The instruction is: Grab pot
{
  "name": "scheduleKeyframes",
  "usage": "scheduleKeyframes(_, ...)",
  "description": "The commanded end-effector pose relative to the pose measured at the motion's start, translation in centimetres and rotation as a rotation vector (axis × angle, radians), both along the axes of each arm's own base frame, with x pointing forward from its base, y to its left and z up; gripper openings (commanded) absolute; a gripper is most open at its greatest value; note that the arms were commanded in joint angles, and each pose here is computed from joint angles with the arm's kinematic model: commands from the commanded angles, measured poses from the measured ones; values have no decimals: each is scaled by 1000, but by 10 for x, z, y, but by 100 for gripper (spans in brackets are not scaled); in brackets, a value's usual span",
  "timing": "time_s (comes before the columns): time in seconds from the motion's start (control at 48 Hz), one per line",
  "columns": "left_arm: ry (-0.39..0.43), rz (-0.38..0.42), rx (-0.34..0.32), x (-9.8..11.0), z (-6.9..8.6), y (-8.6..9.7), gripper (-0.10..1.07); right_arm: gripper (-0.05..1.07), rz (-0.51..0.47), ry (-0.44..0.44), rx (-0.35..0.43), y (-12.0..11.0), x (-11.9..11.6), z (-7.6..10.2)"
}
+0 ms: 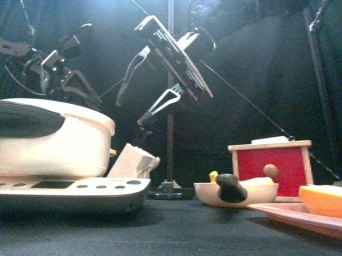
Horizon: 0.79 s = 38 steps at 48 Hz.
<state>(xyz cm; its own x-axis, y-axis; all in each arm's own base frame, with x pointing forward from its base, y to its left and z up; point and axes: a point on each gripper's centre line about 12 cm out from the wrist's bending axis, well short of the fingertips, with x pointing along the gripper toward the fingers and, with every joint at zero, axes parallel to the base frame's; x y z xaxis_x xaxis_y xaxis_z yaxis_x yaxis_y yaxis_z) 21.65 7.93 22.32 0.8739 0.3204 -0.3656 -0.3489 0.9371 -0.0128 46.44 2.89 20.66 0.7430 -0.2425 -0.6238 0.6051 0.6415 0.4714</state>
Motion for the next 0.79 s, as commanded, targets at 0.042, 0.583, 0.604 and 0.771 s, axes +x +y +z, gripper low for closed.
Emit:
scheduleKeyframes(0.042,20,4,0,-7,-10,-1,84,86,-106,-6,28,-5,1,25)
scheduleKeyframes(0.583,20,6,18,-13,-14,-1,84,86,99,339,-32,14,53,40)
scheduleKeyframes(0.604,20,7,18,-13,-14,-1,84,86,113,338,-36,15,55,41)
scheduleKeyframes(0.771,26,8,14,-15,-17,-2,84,85,155,350,-60,17,63,39)
